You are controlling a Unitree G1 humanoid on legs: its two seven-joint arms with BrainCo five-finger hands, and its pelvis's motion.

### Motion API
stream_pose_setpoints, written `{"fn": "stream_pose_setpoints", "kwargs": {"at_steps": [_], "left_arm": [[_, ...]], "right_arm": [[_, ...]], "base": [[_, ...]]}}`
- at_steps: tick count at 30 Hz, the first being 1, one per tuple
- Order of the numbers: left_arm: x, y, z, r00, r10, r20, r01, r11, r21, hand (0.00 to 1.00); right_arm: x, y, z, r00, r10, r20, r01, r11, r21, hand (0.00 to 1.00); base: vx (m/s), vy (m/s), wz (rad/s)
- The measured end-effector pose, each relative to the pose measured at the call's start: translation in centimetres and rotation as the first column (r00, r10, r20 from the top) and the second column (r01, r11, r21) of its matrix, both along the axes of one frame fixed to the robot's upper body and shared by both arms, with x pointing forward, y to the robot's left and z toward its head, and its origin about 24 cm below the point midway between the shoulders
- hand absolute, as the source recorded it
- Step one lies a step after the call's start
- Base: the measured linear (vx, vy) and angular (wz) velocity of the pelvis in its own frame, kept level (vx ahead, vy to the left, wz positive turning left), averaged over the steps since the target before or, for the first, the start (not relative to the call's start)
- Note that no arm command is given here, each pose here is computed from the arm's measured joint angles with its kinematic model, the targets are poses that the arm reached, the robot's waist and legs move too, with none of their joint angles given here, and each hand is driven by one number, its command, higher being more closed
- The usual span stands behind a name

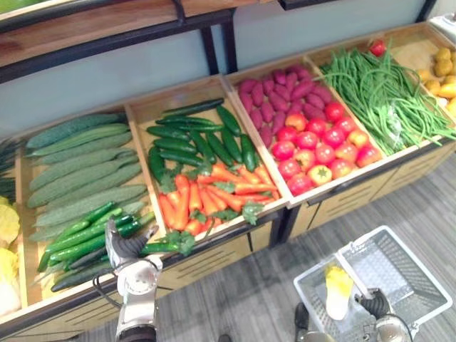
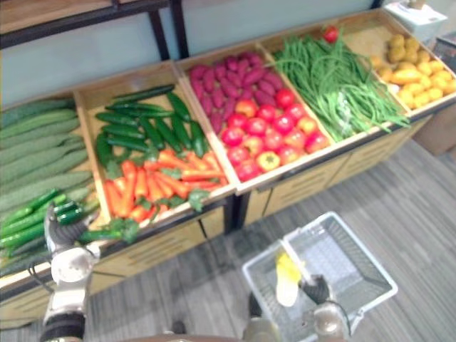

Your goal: Pick vegetable in the basket

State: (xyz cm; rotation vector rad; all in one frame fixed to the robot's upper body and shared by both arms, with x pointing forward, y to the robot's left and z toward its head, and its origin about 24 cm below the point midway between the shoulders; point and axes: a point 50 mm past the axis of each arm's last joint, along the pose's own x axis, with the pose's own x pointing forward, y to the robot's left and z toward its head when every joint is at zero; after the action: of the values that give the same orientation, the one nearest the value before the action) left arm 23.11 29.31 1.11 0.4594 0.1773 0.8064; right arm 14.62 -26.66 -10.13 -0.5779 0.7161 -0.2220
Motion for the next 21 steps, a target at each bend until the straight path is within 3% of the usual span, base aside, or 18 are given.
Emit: {"fn": "stream_pose_setpoints", "kwargs": {"at_steps": [6, 21], "left_arm": [[1.4, 0.0, 1.4, 0.999, 0.006, 0.049, -0.007, 1.0, 0.02, 0.0], [3.3, -1.0, 0.3, 0.999, -0.023, -0.03, 0.023, 1.0, 0.011, 0.0]], "right_arm": [[0.5, 0.2, 0.2, 1.0, 0.01, 0.012, -0.01, 1.0, -0.001, 1.0], [3.0, 0.7, 1.5, 0.994, 0.067, 0.089, -0.065, 0.997, -0.032, 1.0]], "base": [[0.0, -0.005, -0.02], [0.01, -0.014, -0.12]]}}
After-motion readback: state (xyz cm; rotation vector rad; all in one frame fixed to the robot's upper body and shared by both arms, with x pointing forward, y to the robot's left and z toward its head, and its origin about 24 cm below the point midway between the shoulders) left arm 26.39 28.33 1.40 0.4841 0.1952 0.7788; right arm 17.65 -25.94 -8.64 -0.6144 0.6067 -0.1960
